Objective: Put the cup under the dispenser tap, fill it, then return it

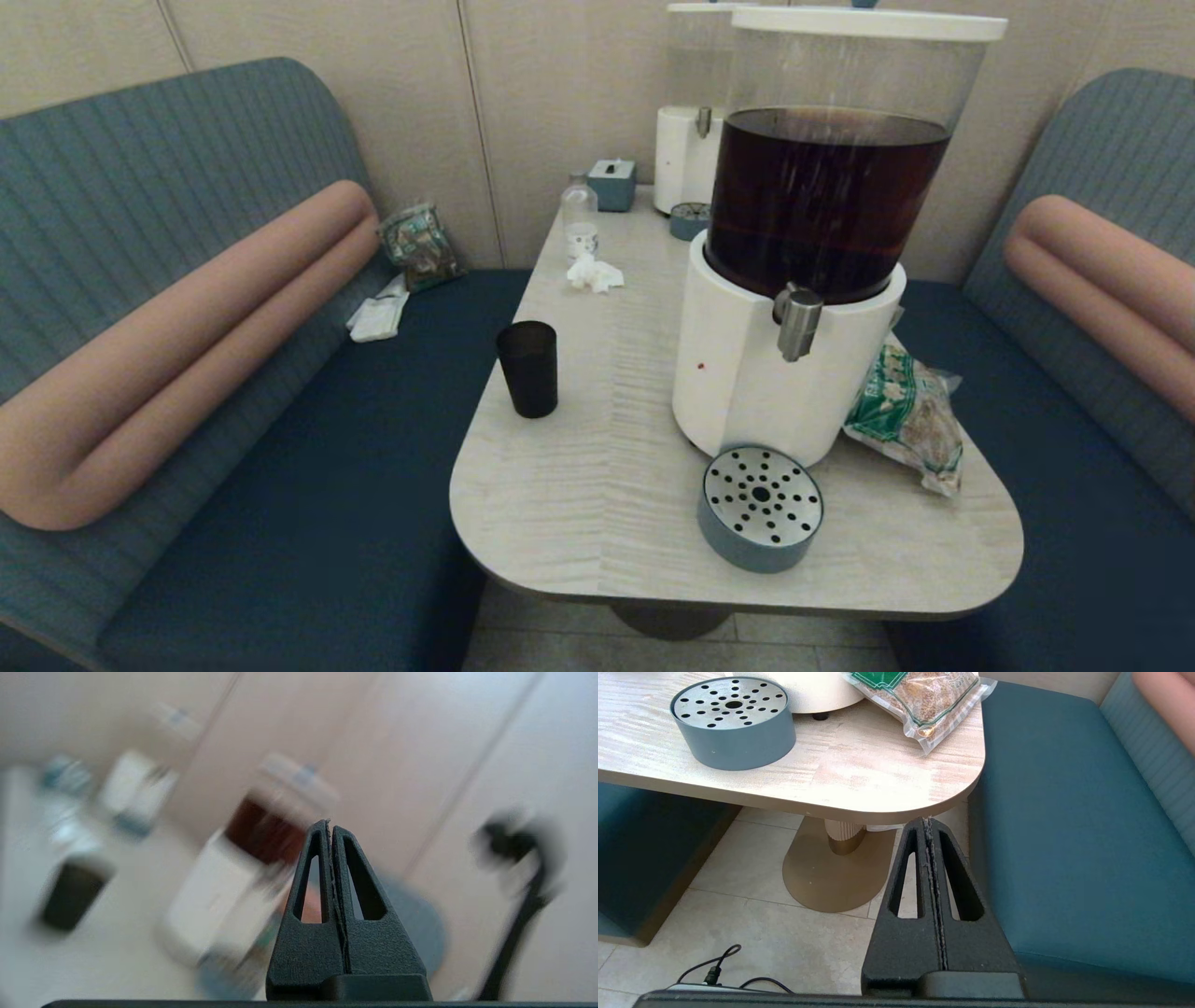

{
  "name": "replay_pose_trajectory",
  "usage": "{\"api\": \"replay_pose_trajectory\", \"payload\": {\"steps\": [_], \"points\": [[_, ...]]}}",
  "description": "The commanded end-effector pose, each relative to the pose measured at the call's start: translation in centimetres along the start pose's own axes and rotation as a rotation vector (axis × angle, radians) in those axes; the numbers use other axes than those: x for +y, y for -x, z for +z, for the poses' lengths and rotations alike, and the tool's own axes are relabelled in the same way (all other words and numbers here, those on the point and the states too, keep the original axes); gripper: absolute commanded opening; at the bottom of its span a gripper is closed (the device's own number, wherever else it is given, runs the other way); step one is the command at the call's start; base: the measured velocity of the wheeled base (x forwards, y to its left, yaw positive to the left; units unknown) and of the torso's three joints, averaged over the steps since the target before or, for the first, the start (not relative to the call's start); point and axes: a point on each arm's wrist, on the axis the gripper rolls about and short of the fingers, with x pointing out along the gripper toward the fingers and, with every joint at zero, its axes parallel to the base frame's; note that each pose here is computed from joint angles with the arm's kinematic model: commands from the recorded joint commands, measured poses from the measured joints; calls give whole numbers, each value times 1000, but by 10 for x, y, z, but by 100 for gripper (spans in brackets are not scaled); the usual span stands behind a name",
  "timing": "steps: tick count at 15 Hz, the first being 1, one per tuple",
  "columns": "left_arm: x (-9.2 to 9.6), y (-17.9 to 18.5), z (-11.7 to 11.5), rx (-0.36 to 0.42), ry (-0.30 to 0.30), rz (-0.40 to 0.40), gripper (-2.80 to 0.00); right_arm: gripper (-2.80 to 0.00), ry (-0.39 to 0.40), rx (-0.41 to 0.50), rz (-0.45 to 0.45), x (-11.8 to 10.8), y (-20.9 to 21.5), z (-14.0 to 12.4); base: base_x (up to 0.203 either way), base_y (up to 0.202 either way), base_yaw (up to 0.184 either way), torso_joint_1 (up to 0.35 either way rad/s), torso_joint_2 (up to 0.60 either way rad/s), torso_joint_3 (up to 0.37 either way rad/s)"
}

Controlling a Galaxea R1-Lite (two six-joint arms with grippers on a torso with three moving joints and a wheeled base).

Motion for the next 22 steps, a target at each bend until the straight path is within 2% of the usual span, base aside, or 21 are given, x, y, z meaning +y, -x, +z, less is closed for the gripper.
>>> {"api": "replay_pose_trajectory", "payload": {"steps": [1, 3, 4, 6, 7, 9, 11, 13, 14, 19, 22], "points": [[7, 30, -21, 23, -175, -19, -280, -280, 1, -1, 0, 0, 0, 0, 0, 0, 0, 0, 0, 0], [18, 42, -36, 88, -407, 37, -280, -280, 1, 0, 1, 0, 0, 0, 0, 0, 0, 0, 0, 0], [25, 44, -42, 121, -499, 93, -280, -280, 2, 0, 1, 0, 0, 0, 0, 0, 0, 0, 0, 0], [43, 51, -58, 242, -563, 242, -280, -280, 0, -1, 1, 0, 0, 0, 0, 0, 0, 0, 0, 0], [51, 54, -63, 281, -588, 350, -280, -280, 0, -1, 1, 0, 0, 0, 0, 0, 0, 0, 0, 0], [60, 61, -70, 359, -626, 488, -280, -280, 0, 0, 1, 0, 0, 0, 0, 0, 0, 0, 0, 0], [65, 65, -72, 373, -665, 627, -280, -280, 1, 0, 0, 0, 0, 0, 0, 0, 0, 0, 0, 0], [70, 71, -79, 452, -652, 719, -280, -280, 0, -1, 1, 0, 0, 0, 0, 0, 0, 0, 0, 0], [70, 70, -78, 432, -656, 719, -280, -280, 1, 0, 1, 0, 0, 0, 0, 0, 0, 0, 0, 0], [69, 71, -78, 462, -650, 727, -280, -280, 0, -1, 1, 0, 0, 0, 0, 0, 0, 0, 0, 0], [70, 70, -78, 453, -678, 702, -280, -280, 0, 0, 1, 0, 0, 0, 0, 0, 0, 0, 0, 0]]}}
